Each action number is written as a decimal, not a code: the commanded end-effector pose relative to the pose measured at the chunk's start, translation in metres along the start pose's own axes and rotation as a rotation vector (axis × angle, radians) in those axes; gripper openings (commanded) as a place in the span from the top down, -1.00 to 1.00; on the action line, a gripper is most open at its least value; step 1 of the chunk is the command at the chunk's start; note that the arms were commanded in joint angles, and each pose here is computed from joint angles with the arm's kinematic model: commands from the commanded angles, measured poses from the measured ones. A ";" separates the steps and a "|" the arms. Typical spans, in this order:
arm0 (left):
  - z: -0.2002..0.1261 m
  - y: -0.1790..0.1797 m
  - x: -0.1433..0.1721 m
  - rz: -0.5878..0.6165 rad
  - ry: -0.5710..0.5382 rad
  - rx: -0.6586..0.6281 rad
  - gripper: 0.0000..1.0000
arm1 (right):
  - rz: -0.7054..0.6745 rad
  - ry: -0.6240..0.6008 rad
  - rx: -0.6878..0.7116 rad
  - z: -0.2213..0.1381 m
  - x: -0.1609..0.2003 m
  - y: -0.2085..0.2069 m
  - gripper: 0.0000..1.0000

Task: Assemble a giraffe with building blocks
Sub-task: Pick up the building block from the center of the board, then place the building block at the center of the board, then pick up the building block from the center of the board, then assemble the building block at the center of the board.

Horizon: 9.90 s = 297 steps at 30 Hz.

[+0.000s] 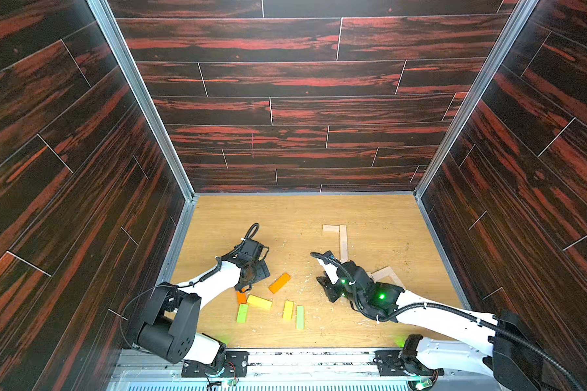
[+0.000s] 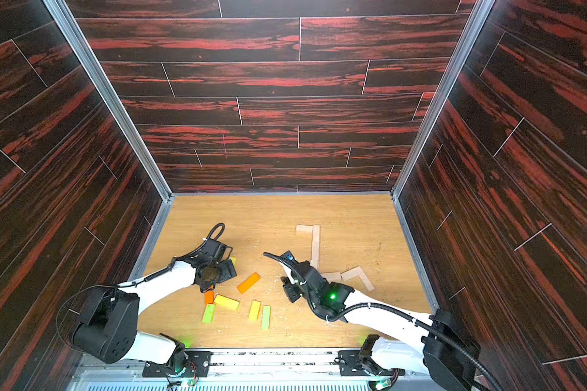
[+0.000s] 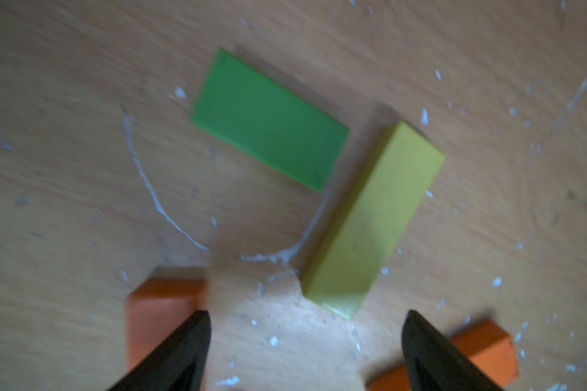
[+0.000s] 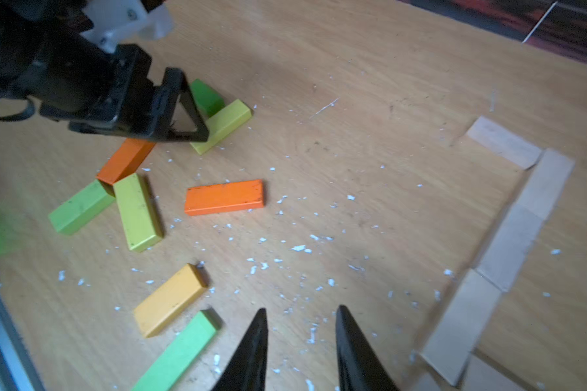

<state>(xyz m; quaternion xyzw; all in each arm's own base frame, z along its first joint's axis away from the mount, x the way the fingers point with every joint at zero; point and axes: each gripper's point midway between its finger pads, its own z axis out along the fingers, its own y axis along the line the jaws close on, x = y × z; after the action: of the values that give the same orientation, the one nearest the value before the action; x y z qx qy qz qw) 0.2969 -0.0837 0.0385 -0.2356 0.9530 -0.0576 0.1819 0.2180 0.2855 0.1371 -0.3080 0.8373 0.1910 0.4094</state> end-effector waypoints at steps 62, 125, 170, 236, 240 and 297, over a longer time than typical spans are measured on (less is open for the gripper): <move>0.028 0.004 -0.055 0.301 0.267 -0.114 -0.13 | 0.053 0.053 -0.029 0.028 0.015 0.011 0.37; -0.041 -0.155 -0.165 0.320 -0.010 0.031 -1.00 | 0.366 0.166 0.079 0.008 -0.014 -0.025 -0.06; 0.026 -0.024 0.006 0.446 0.409 -0.114 0.06 | 0.034 -0.082 0.055 0.030 -0.036 0.003 -0.01; 0.074 -0.137 -0.096 0.485 0.315 -0.164 0.28 | 0.108 -0.077 0.095 0.019 -0.039 -0.023 0.00; 0.077 -0.139 -0.098 0.480 0.322 -0.154 0.31 | 0.108 -0.073 0.096 0.021 -0.038 -0.023 0.00; 0.072 -0.138 -0.096 0.462 0.332 -0.166 0.38 | 0.125 -0.056 0.067 0.026 -0.035 -0.019 0.00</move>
<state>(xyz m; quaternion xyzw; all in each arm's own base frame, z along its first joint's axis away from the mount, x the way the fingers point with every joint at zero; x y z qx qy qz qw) 0.4738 -0.1687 0.0179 -0.0116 0.9996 0.0114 0.0243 0.2621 0.2991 0.1502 -0.2413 0.8476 0.1927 0.4315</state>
